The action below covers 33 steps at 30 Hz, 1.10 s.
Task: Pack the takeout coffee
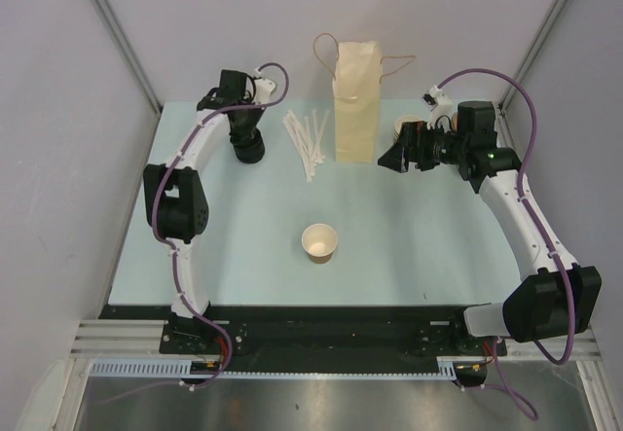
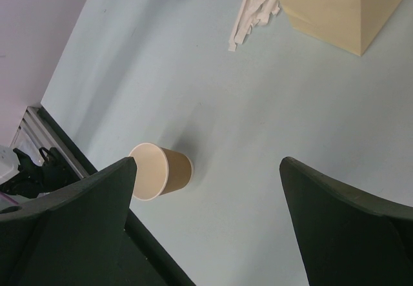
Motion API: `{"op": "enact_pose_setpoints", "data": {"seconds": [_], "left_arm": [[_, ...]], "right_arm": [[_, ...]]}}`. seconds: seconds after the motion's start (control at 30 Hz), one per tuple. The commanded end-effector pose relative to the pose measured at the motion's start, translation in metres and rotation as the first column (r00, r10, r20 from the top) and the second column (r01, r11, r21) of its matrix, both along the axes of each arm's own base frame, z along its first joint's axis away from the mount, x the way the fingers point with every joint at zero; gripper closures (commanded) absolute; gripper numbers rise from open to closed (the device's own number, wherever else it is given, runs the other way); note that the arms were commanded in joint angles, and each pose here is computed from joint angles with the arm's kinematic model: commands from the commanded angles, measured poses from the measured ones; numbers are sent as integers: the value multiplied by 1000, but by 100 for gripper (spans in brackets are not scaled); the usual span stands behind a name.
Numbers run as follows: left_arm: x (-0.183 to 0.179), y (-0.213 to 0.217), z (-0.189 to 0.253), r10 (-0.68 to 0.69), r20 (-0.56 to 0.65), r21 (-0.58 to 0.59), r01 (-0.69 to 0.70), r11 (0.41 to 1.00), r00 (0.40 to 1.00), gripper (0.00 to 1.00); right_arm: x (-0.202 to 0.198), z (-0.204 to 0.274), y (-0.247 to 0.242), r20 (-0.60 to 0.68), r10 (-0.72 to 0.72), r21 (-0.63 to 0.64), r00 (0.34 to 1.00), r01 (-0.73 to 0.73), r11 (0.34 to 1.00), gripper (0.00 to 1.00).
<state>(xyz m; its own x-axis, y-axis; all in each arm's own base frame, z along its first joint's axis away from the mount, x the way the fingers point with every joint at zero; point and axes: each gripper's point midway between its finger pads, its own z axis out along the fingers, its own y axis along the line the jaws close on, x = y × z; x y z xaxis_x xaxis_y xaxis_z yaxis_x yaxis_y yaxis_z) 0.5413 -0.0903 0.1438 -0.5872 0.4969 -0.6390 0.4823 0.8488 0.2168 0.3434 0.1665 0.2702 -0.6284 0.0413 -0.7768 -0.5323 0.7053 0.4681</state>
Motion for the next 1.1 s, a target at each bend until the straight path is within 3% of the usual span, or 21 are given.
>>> {"op": "enact_pose_setpoints", "data": {"seconds": [0.0,0.4,0.63,0.87,0.97,1.07], "left_arm": [[0,1,42,-27,114,67,19,998,993,93],[-9,6,47,-55,150,165,30,986,987,92],[-23,3,68,-65,168,139,42,989,984,100],[-92,-25,106,-229,183,-6,234,972,956,100],[-136,-40,119,-323,199,-83,344,935,925,100],[-187,-61,132,-425,200,-208,463,862,883,100]], "right_arm": [[2,5,4,23,13,12,1000,-13,1000,0],[1,7,3,32,9,11,999,-9,1000,0],[0,9,2,38,10,13,999,-11,1000,0],[-7,20,6,60,34,34,998,-36,999,0],[-14,28,10,77,65,56,995,-69,996,0],[-27,40,20,112,126,74,986,-134,988,0]]}}
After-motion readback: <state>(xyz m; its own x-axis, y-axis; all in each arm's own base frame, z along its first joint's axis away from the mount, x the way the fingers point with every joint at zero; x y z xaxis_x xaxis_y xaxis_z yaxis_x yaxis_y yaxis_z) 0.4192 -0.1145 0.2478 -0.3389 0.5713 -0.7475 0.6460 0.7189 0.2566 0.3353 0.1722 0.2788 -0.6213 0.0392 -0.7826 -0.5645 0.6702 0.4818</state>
